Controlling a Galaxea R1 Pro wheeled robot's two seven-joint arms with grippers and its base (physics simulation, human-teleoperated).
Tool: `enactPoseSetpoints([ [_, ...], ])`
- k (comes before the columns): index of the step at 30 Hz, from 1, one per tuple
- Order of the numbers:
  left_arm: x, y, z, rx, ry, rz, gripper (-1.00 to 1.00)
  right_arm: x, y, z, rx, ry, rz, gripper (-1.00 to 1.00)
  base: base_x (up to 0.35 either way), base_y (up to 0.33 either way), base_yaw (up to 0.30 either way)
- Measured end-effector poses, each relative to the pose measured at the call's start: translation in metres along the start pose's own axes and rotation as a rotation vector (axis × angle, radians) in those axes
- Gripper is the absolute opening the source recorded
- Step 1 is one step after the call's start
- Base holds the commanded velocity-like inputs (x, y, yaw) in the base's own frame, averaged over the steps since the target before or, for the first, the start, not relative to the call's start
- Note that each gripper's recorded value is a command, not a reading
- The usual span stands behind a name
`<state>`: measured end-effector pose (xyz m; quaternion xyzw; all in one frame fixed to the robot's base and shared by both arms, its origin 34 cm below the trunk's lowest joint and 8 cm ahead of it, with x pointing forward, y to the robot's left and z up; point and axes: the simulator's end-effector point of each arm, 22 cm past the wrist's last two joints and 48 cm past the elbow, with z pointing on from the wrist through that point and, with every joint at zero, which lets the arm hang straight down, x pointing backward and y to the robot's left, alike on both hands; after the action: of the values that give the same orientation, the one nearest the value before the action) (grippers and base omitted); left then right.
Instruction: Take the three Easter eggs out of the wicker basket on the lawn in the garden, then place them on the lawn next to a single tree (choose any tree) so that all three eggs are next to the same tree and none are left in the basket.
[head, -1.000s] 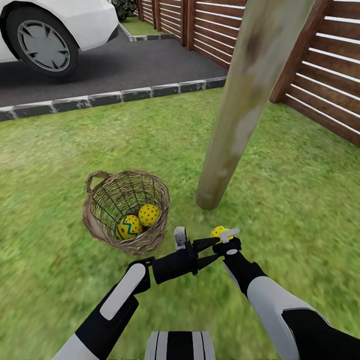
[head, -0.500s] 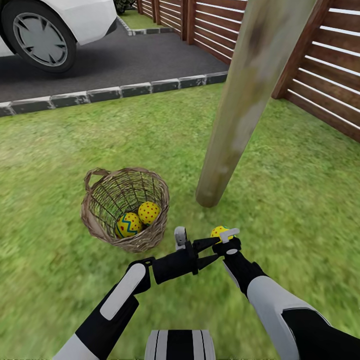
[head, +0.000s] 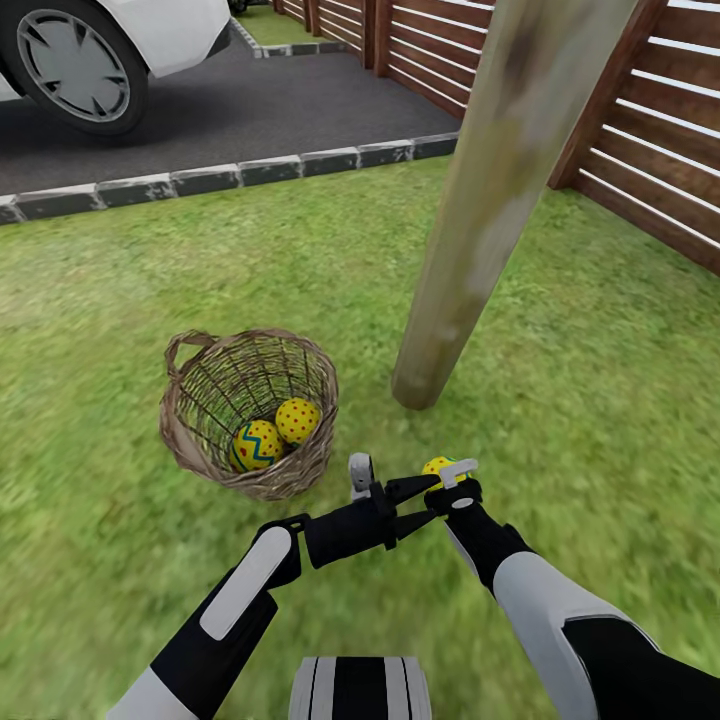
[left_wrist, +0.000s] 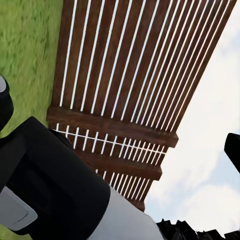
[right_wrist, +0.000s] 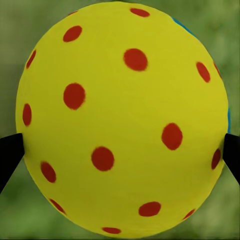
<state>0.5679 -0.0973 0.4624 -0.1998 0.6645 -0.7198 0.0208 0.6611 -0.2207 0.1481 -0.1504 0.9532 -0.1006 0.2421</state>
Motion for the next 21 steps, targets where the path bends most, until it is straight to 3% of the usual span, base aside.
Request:
enactPoseSetpoints([
  [21,-0.0026,0.0065,-0.0009,0.004,-0.006,-0.025,1.00,0.0020,-0.0001,0.0065,0.000,0.007,0.000,-1.00,0.000,0.000,0.000],
])
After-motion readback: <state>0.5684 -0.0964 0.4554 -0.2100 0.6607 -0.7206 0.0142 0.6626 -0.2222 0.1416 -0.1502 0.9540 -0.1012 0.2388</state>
